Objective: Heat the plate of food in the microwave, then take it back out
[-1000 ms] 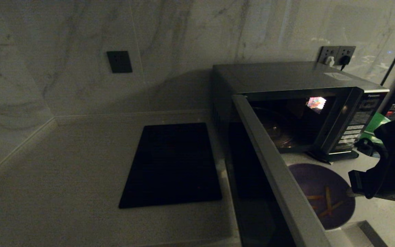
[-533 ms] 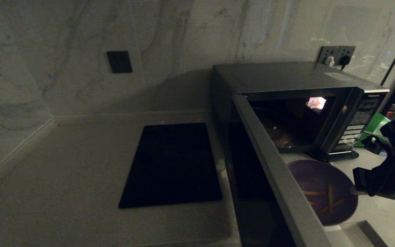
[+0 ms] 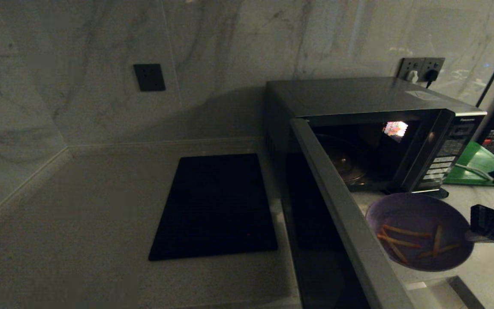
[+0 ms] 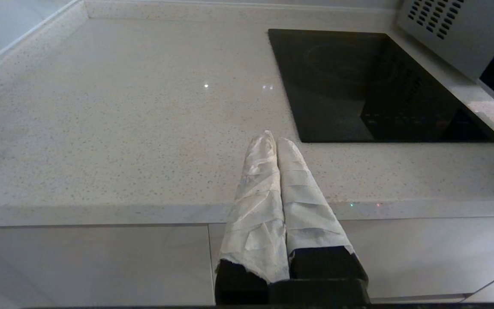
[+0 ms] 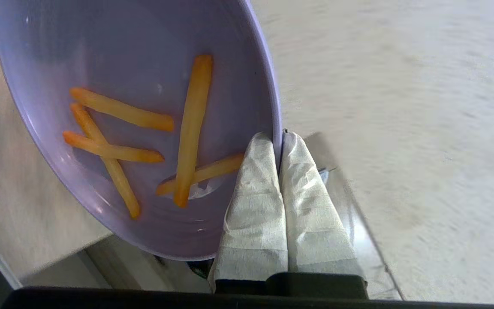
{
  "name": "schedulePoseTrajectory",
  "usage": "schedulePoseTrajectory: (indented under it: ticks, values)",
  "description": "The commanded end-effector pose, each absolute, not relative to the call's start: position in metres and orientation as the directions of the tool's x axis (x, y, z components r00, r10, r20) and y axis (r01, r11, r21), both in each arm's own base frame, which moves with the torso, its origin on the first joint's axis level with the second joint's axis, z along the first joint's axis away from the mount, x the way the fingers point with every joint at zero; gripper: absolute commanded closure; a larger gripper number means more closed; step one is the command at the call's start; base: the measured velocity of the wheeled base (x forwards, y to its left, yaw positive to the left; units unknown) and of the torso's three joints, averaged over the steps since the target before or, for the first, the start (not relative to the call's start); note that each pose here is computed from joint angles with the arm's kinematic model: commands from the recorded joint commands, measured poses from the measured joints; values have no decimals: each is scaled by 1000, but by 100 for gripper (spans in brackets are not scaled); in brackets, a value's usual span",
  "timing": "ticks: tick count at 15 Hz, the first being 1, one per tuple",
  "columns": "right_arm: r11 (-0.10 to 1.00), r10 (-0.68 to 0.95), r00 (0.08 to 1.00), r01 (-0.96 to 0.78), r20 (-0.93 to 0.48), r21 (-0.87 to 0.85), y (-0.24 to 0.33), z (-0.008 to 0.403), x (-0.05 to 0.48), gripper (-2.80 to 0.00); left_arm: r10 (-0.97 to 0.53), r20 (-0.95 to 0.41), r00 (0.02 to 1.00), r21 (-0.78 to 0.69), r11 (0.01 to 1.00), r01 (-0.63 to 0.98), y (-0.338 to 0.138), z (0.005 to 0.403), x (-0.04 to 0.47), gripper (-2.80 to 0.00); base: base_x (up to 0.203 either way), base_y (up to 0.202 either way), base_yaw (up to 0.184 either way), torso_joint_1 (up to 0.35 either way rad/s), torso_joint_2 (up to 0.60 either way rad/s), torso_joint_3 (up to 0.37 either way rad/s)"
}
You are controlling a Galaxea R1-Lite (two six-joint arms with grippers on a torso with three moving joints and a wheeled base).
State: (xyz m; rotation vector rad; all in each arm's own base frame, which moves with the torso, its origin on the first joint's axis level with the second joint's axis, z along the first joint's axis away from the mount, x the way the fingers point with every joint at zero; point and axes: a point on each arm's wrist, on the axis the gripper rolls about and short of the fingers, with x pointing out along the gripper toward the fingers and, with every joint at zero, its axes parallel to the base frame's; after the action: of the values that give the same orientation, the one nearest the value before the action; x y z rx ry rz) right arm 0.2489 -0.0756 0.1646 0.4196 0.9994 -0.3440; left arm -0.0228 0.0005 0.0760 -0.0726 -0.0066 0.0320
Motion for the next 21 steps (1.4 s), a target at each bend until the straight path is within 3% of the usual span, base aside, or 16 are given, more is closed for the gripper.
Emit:
schedulePoseTrajectory:
  ticks: [1, 6, 15, 21]
  values:
    - [825, -124, 503, 532, -855, 193, -92, 169, 240, 0, 34, 5, 999, -74, 997, -33, 1, 76, -23, 0, 0, 0, 0, 0, 0, 0]
    - [637, -234, 486, 731, -842, 245, -135, 175, 218, 0, 34, 6, 999, -74, 997, -33, 1, 76, -23, 0, 0, 0, 0, 0, 0, 0]
    - [232, -400, 349, 933, -848, 274, -235, 148, 162, 0, 34, 5, 999, -74, 997, -33, 1, 76, -23, 0, 0, 0, 0, 0, 0, 0]
    - [118, -396, 280, 960, -874, 253, -283, 96, 153, 0, 34, 5, 999, -74, 997, -33, 1, 76, -23, 0, 0, 0, 0, 0, 0, 0]
